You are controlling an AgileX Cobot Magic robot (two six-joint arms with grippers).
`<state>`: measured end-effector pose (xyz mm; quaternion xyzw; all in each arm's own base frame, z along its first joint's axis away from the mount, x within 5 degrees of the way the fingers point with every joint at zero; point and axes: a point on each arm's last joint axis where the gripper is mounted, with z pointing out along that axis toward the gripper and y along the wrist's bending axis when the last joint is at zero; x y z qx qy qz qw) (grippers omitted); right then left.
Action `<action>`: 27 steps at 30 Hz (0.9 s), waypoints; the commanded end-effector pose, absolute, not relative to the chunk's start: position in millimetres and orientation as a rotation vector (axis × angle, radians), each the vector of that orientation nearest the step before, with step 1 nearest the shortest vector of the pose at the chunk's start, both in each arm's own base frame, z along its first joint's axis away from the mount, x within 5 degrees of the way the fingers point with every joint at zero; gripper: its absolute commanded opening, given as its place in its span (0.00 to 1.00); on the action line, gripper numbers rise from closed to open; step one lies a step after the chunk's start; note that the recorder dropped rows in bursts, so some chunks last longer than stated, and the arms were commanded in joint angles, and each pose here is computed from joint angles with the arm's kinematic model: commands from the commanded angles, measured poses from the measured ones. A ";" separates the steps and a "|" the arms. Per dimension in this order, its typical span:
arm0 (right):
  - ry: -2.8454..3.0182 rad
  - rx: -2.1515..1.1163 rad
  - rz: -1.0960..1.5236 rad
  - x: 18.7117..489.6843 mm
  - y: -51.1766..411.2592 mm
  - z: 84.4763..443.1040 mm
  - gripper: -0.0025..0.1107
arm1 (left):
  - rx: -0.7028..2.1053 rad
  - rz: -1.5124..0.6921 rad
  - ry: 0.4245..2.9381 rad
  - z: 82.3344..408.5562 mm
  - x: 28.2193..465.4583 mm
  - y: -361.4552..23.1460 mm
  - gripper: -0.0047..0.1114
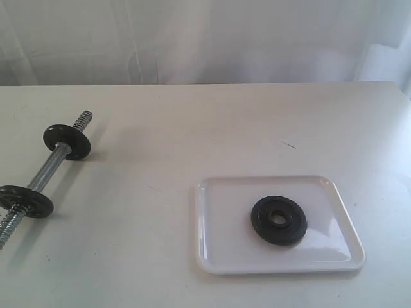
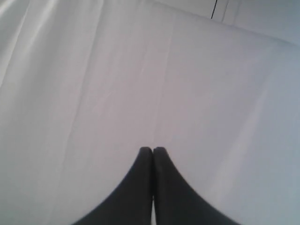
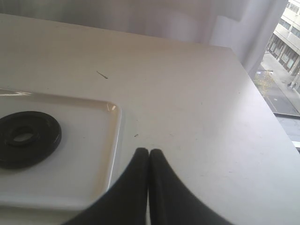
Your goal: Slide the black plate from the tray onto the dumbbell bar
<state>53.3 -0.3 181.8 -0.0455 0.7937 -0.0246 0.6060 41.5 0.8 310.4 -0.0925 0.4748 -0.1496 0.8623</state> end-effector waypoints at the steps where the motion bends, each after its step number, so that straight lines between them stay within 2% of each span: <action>1: 1.829 -0.109 -0.065 53.4 -0.5 181.8 0.02 | -0.086 -0.116 1.127 345.6 64.6 0.6 0.04; 7: 1.829 -0.109 -0.065 53.4 -0.5 181.8 0.02 | 0.033 0.060 1.468 370.8 133.9 2.0 0.04; 14: 1.831 -0.109 -0.065 53.4 -0.6 181.6 0.02 | 0.123 0.133 1.889 371.0 216.5 4.8 0.04; 21: 1.831 -0.109 -0.065 53.4 -0.6 181.6 0.02 | 0.147 0.099 2.405 338.4 292.8 6.3 0.04; 27: 1.829 -0.109 -0.065 53.4 -0.5 181.8 0.02 | 0.379 -0.172 2.678 287.1 336.1 -11.7 0.04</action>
